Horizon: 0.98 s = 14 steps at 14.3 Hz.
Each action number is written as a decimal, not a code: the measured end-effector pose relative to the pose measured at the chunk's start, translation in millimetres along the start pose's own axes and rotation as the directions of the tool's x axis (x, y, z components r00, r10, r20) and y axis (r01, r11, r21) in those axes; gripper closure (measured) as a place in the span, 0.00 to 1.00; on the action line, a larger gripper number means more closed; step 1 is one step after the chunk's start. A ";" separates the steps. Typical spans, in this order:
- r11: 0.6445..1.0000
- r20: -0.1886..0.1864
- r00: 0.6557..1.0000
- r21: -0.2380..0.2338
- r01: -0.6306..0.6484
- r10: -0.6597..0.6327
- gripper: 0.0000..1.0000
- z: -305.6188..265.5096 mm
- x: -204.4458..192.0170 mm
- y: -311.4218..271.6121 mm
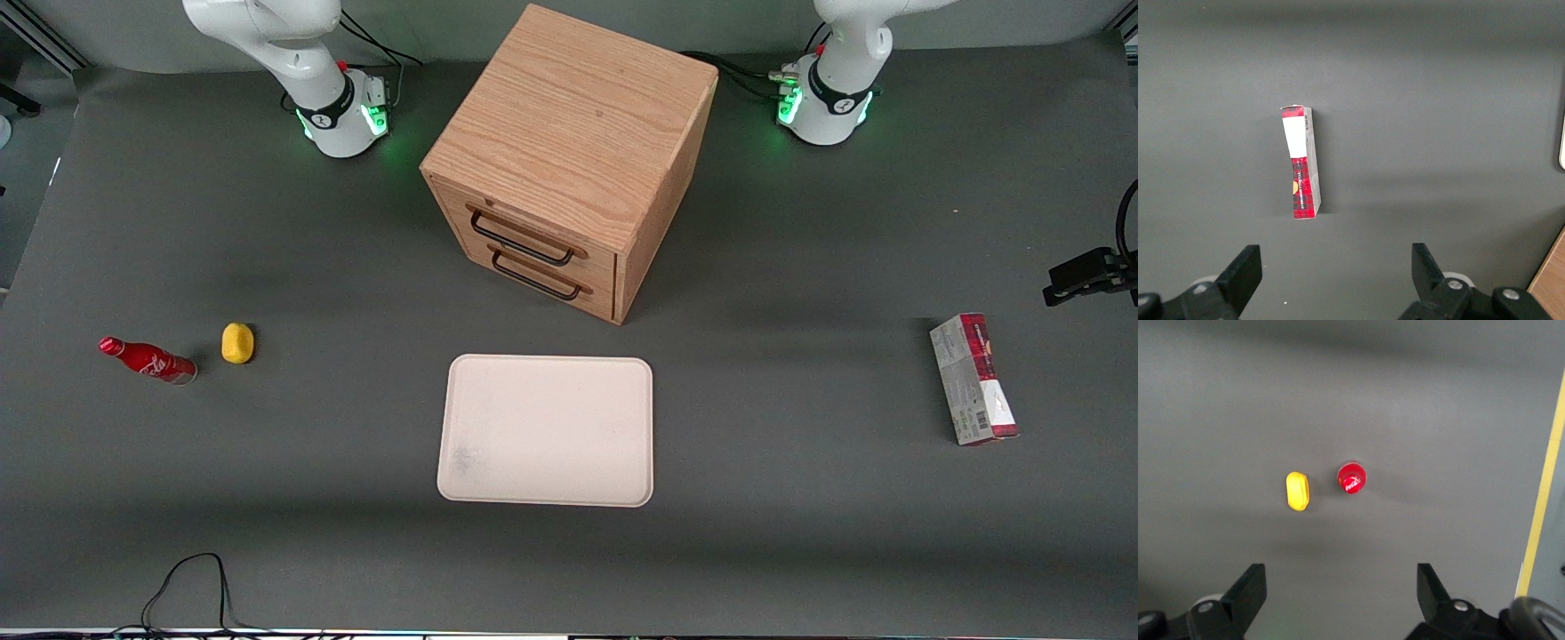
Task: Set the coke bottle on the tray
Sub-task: 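Lower the right gripper around the bottle's body beside the yellow object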
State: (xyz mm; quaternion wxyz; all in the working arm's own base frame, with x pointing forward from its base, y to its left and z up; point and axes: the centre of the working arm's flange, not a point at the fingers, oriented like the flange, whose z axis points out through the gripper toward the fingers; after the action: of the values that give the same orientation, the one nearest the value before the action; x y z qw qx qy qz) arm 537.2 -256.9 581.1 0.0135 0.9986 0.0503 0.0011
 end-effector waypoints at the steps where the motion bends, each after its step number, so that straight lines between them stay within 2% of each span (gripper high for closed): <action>1: 1.000 0.005 1.000 0.006 0.001 -0.001 0.00 5.1 2.7 2.4; 3: 1.000 0.016 1.000 0.010 0.003 -0.003 0.00 17.7 10.3 2.4; 7: 1.000 0.010 1.000 0.008 0.003 -0.004 0.00 68.0 29.3 2.8; 14: 1.000 -0.003 1.000 -0.009 -0.010 0.010 0.00 158.1 17.8 3.0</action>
State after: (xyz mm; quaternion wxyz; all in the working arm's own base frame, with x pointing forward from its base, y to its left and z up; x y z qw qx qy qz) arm 555.7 -262.4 423.2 0.0178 0.9988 0.0455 0.0030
